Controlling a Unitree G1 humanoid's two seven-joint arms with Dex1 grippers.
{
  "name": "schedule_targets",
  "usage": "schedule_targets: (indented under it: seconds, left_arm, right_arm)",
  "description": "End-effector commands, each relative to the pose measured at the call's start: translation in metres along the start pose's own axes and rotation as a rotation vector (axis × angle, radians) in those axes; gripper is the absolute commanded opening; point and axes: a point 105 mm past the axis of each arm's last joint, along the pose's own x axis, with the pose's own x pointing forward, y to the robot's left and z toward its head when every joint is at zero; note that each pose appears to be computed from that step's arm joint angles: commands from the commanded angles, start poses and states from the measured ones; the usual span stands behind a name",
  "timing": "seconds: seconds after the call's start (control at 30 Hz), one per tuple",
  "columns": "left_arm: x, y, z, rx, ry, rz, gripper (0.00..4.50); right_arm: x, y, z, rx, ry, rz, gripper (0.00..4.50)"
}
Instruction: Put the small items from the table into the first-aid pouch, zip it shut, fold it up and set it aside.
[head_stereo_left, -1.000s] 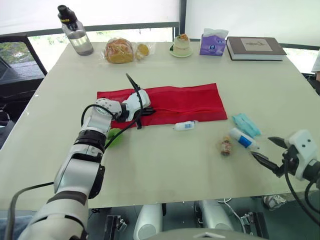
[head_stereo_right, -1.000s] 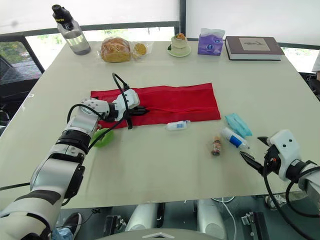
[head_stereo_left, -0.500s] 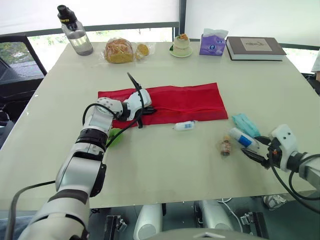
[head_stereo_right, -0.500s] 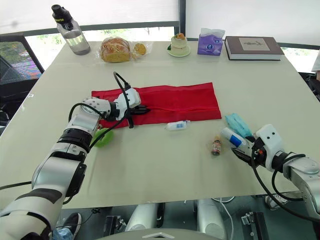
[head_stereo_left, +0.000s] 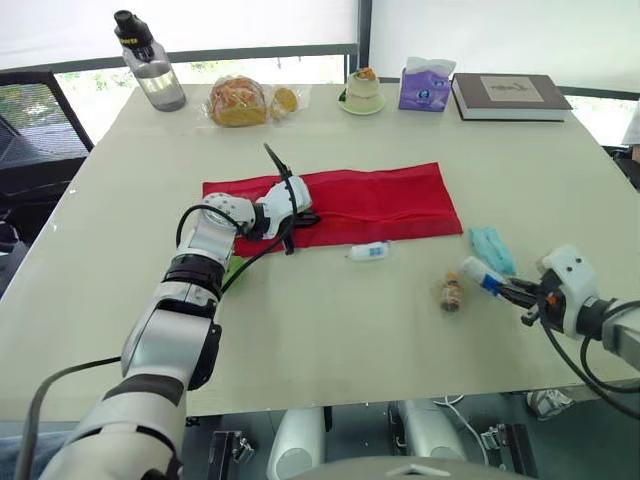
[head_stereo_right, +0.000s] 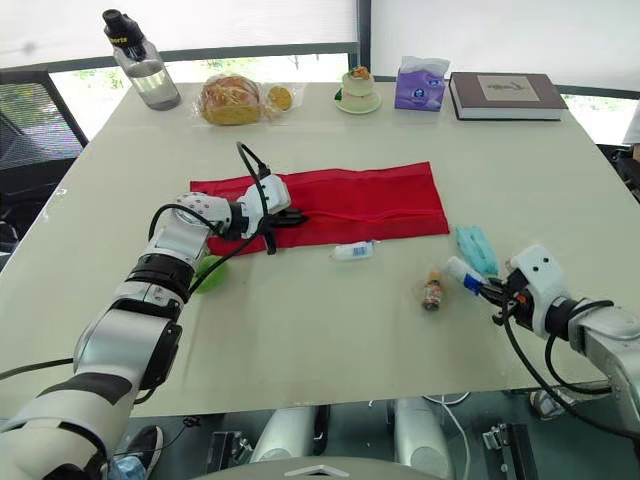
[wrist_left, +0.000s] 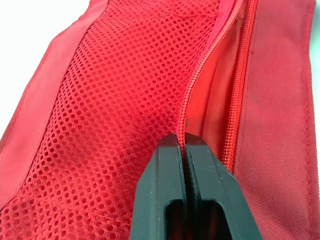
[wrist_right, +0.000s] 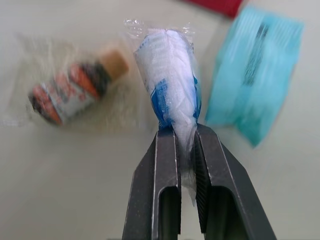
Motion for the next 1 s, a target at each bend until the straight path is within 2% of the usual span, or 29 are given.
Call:
schedule_targets:
  seconds: [0.03, 0.2, 0.33, 0.57, 0.67, 0.83, 1.0]
  left_arm:
    - [0.003, 0.006, 0.025, 0.006, -0.065, 0.011, 0.0]
    - [0.01, 0.004, 0.03, -0.02, -0.069, 0.007, 0.0]
    - [0.023, -0.007, 0.041, -0.019, -0.094, -0.02, 0.0]
    - [0.04, -0.02, 0.054, -0.018, -0.126, -0.035, 0.0]
    - [0.056, -0.035, 0.068, 0.013, -0.155, -0.044, 0.0]
    - [0.067, -0.06, 0.084, 0.027, -0.213, -0.099, 0.0]
    - [0.067, -0.074, 0.085, 0.037, -0.223, -0.142, 0.0]
  right_arm:
    - [0.003, 0.007, 0.036, -0.065, -0.071, 0.007, 0.05]
    - [0.03, 0.025, 0.057, -0.08, -0.092, 0.085, 0.05]
    - [0.065, 0.035, 0.077, -0.106, -0.091, 0.131, 0.05]
    - [0.097, 0.042, 0.074, -0.091, -0.023, 0.167, 0.05]
    - [0.108, 0.039, 0.063, -0.07, 0.032, 0.147, 0.05]
    - [0.117, 0.033, 0.058, -0.046, 0.047, 0.103, 0.05]
    - [0.122, 0.026, 0.057, 0.029, 0.017, 0.032, 0.05]
